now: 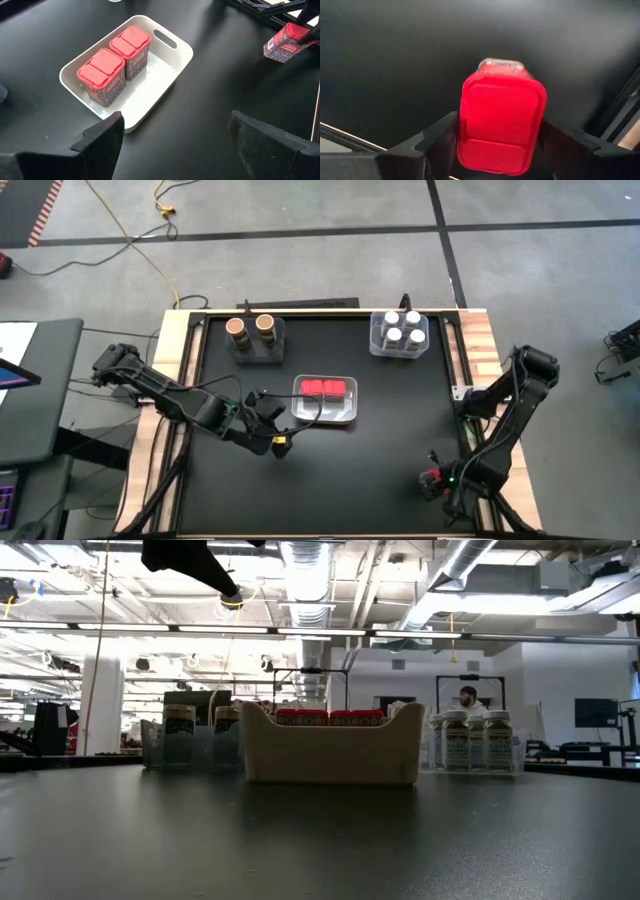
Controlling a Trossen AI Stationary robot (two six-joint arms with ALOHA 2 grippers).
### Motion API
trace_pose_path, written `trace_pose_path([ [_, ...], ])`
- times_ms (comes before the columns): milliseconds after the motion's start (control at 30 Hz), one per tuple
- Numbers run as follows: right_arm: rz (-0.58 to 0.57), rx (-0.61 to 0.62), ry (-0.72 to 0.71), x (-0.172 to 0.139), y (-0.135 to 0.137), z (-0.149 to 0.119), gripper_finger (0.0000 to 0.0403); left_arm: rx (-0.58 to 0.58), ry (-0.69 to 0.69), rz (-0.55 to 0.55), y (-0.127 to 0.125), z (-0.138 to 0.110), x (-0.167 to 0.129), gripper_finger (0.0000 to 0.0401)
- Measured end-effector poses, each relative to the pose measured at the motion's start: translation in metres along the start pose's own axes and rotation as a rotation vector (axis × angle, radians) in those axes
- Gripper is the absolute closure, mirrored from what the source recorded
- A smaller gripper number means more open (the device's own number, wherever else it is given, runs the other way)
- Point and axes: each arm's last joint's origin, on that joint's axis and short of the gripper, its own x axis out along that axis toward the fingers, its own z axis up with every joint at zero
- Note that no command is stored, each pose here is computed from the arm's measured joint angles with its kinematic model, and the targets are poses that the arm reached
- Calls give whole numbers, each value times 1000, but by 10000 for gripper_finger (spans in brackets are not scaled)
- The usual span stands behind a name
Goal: Sort spices by type
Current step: Put the red seasoning can into the gray bin
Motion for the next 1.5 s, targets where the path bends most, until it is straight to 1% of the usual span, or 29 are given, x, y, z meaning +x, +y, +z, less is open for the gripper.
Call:
trace_pose_path([
  [433,-40,-15,-30,3,-3,2,120,9,3,0,0,0,0,58],
  [533,-38,-14,-28,3,-3,2,131,9,3,0,0,0,0,58],
  [667,-41,-21,-22,3,-3,2,160,9,3,0,0,0,0,58],
  [733,-41,-44,-21,3,-3,2,162,14,5,3,1,0,0,58],
  [800,-43,-55,-22,3,-2,3,162,61,12,10,1,-1,0,58],
  [833,-44,-56,-23,3,-2,4,162,108,17,16,2,-1,0,58],
  [900,-43,-73,-26,2,-1,6,162,244,33,29,5,-2,-1,58],
  [967,-31,-92,-52,1,1,9,162,319,44,21,5,-2,-2,58],
  [1067,13,-134,-96,-10,5,19,162,345,48,17,7,-2,-5,58],
  [1167,61,-188,-153,-26,8,33,162,297,52,4,7,-1,-6,58],
  [1267,142,-252,-224,-46,14,50,162,292,77,-21,6,-2,-6,58],
  [1367,211,-361,-318,-66,20,70,162,349,86,-41,4,-4,-7,58],
  [1500,239,-489,-402,-90,31,103,158,398,17,-21,5,-13,-4,58],
])
